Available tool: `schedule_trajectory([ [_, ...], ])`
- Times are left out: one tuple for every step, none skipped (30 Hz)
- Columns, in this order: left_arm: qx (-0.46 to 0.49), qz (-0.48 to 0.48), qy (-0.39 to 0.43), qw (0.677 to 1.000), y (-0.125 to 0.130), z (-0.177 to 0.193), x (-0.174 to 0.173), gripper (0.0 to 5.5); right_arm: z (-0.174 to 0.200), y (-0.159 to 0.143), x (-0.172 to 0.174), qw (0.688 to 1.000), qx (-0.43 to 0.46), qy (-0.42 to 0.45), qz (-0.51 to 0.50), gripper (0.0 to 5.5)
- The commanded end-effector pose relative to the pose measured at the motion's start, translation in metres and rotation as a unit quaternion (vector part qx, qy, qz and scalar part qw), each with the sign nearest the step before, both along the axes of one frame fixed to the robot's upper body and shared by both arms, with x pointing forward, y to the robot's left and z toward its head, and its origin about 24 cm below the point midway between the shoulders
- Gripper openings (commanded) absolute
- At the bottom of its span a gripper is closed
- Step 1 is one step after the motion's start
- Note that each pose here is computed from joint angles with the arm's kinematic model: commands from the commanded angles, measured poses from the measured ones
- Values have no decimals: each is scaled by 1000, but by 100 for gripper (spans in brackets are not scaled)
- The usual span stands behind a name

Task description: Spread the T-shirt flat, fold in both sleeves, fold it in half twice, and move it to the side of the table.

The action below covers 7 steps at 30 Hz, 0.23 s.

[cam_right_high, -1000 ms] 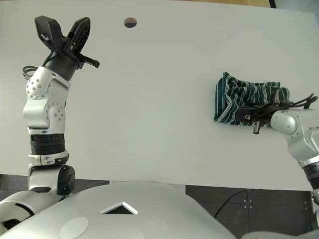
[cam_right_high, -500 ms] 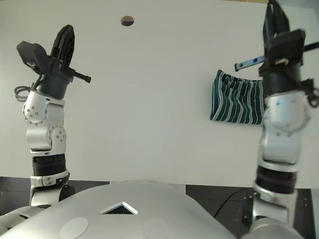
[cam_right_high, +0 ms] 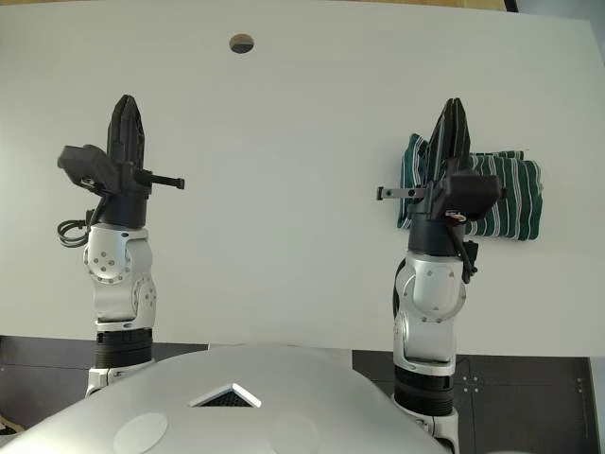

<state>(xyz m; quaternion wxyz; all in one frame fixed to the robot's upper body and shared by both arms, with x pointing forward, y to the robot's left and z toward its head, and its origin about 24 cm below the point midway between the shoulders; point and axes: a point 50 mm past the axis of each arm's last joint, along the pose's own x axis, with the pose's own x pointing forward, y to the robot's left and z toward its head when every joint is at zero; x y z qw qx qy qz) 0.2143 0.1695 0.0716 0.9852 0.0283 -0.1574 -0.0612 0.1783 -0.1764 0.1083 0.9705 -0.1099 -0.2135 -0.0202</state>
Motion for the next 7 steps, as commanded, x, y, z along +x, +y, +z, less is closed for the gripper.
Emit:
schedule_trajectory([
  [1, 5, 0, 1000, -2, -2, 3, 10, -5, -2, 2, 1000, 3, 4, -8, 11],
  [1, 5, 0, 1000, -2, -2, 3, 10, -6, -2, 2, 1000, 3, 5, -8, 11],
  [1, 5, 0, 1000, -2, -2, 3, 10, -8, -3, 3, 1000, 4, 6, -8, 11],
  [1, 5, 0, 1000, -2, -3, 3, 10, -10, -3, 3, 1000, 4, 8, -8, 11],
  [1, 6, 0, 1000, -2, -3, 3, 10, -11, -2, 4, 1000, 6, 11, -8, 11],
  [0, 7, 1, 1000, -2, -4, 3, 10, -13, -2, 5, 1000, 8, 13, -7, 11],
  [-1, 9, 2, 1000, -1, -4, 2, 10, -13, -1, 6, 1000, 10, 14, -6, 11],
])
